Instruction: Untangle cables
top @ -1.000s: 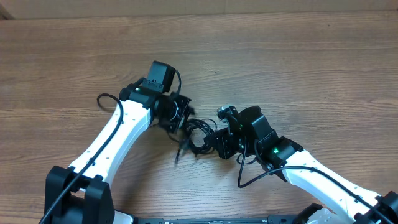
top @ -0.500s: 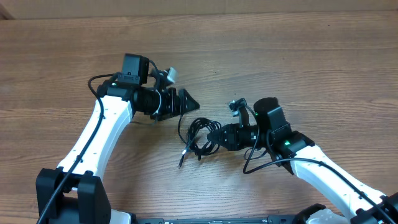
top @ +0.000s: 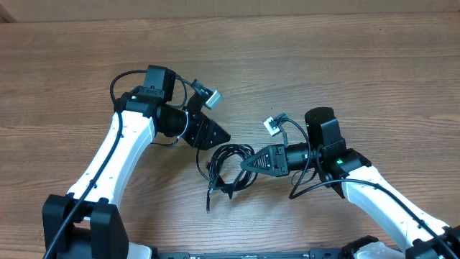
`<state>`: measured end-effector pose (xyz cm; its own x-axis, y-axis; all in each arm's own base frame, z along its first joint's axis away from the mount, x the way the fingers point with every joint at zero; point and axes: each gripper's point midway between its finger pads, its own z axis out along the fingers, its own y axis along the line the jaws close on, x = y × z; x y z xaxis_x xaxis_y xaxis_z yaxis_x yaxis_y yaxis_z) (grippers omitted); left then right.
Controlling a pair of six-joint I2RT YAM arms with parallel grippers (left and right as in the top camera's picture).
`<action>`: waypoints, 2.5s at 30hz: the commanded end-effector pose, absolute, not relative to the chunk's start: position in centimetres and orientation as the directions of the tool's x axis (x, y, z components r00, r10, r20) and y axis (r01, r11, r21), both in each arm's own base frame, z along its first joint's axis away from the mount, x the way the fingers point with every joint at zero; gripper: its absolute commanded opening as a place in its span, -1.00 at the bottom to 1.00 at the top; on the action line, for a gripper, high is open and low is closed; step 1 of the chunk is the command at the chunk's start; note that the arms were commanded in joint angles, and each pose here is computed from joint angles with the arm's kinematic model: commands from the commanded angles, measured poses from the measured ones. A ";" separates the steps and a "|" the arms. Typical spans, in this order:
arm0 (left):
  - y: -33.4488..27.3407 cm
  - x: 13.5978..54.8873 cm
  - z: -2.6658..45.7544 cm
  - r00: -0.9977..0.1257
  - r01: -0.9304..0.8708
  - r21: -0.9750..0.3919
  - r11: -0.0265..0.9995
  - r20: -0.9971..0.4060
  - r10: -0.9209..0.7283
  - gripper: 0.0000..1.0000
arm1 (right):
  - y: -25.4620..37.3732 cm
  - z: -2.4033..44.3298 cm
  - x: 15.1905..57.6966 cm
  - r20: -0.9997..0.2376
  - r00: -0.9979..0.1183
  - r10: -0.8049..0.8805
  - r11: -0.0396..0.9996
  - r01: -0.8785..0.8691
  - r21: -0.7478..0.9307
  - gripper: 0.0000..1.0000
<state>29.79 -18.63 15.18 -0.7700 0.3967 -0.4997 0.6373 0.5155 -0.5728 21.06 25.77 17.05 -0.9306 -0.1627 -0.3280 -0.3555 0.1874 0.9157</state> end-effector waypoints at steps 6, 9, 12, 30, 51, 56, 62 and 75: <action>-15.3 31.5 15.5 -0.795 0.596 -0.533 0.601 -0.499 0.345 0.99 | 25.4 18.6 20.3 -0.336 -0.922 -0.193 0.107 -0.360 0.927 -0.93; -12.5 32.9 15.4 -0.882 0.433 -0.584 0.687 -0.431 0.189 0.98 | 25.4 18.6 20.4 -0.342 -0.920 -0.190 0.108 -0.366 0.924 -0.92; -10.3 33.6 15.4 -0.920 0.317 -0.617 0.720 -0.385 0.075 0.99 | 25.4 18.5 20.6 -0.343 -0.921 -0.183 0.119 -0.367 0.922 -0.93; -16.2 30.5 23.0 -0.452 0.890 -0.425 0.167 -0.873 0.183 0.97 | 25.4 18.3 20.4 -0.319 -0.929 -0.188 0.125 -0.345 0.930 -0.92; -20.3 25.3 20.0 -0.336 0.932 -0.362 0.018 -0.843 0.420 0.75 | 25.3 19.2 19.2 -0.313 -0.921 -0.233 0.054 -0.334 0.941 -0.92; -20.1 24.2 19.8 -0.340 0.925 -0.379 -0.001 -0.831 0.440 0.74 | 25.3 19.3 19.2 -0.314 -0.920 -0.235 0.050 -0.334 0.941 -0.93; -20.0 23.6 19.2 -0.361 0.915 -0.404 -0.001 -0.819 0.446 0.74 | 25.3 19.5 18.9 -0.314 -0.917 -0.246 0.031 -0.331 0.943 -0.93; -20.2 22.5 17.6 -0.395 0.897 -0.440 -0.022 -0.825 0.404 0.74 | 25.3 19.7 18.8 -0.320 -0.913 -0.253 0.017 -0.335 0.942 -0.92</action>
<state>22.96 -19.95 17.23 -0.4111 0.4398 -0.7985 0.8905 0.0064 -0.4550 18.99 25.37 18.78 -0.9245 -0.2418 -0.2946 -0.3160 0.0543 0.9472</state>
